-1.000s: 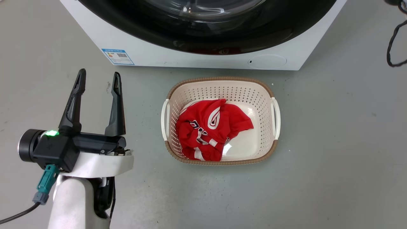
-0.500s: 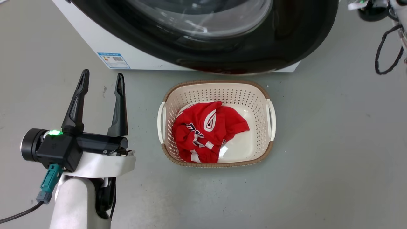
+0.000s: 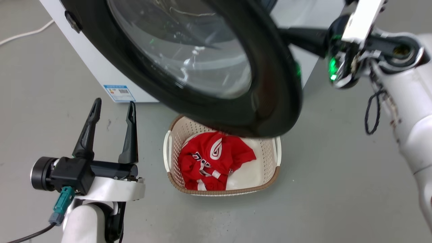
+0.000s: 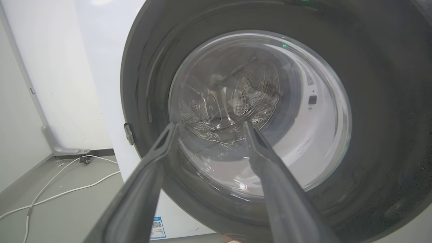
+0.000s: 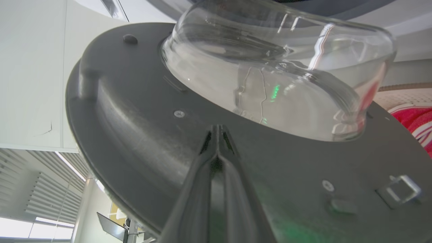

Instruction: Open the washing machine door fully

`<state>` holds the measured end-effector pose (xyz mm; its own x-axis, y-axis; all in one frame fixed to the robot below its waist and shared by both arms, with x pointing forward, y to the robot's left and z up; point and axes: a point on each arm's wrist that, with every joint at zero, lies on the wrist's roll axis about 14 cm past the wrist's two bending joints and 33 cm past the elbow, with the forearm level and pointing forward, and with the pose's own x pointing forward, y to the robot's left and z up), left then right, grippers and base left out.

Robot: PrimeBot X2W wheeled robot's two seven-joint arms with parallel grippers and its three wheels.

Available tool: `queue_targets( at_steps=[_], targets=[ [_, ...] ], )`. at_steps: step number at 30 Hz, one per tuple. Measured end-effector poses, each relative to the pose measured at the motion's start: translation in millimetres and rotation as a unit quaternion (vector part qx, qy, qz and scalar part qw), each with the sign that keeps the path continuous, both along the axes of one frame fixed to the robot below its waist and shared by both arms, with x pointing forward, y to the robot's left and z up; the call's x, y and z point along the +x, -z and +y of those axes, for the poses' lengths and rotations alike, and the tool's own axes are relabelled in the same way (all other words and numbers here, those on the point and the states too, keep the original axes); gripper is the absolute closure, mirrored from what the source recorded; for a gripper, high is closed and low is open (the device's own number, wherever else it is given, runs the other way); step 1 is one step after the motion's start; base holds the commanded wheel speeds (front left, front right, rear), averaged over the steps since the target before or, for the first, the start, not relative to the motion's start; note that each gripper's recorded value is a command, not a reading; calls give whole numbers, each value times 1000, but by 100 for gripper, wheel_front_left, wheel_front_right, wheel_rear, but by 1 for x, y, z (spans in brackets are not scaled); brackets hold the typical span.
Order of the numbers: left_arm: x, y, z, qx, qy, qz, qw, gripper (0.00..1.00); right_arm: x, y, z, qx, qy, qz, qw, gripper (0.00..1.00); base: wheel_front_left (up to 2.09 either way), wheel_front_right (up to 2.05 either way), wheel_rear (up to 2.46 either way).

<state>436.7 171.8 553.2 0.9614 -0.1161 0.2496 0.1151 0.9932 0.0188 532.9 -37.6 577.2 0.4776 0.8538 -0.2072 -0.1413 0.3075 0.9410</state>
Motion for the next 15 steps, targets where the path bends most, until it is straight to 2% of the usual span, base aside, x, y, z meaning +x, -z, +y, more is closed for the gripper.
queue_targets(
  at_steps=[7, 15],
  targets=[
    [-15, -6, -6, 0, 6, -3, 1000, 0, -58, 1, 33, 16, -82, -5, 996, 100, 0, 0, 0],
    [-28, -11, -7, -5, 5, -7, 1000, 0, -114, -2, 77, 42, -161, -18, 986, 100, 0, 0, 0]
  ],
)
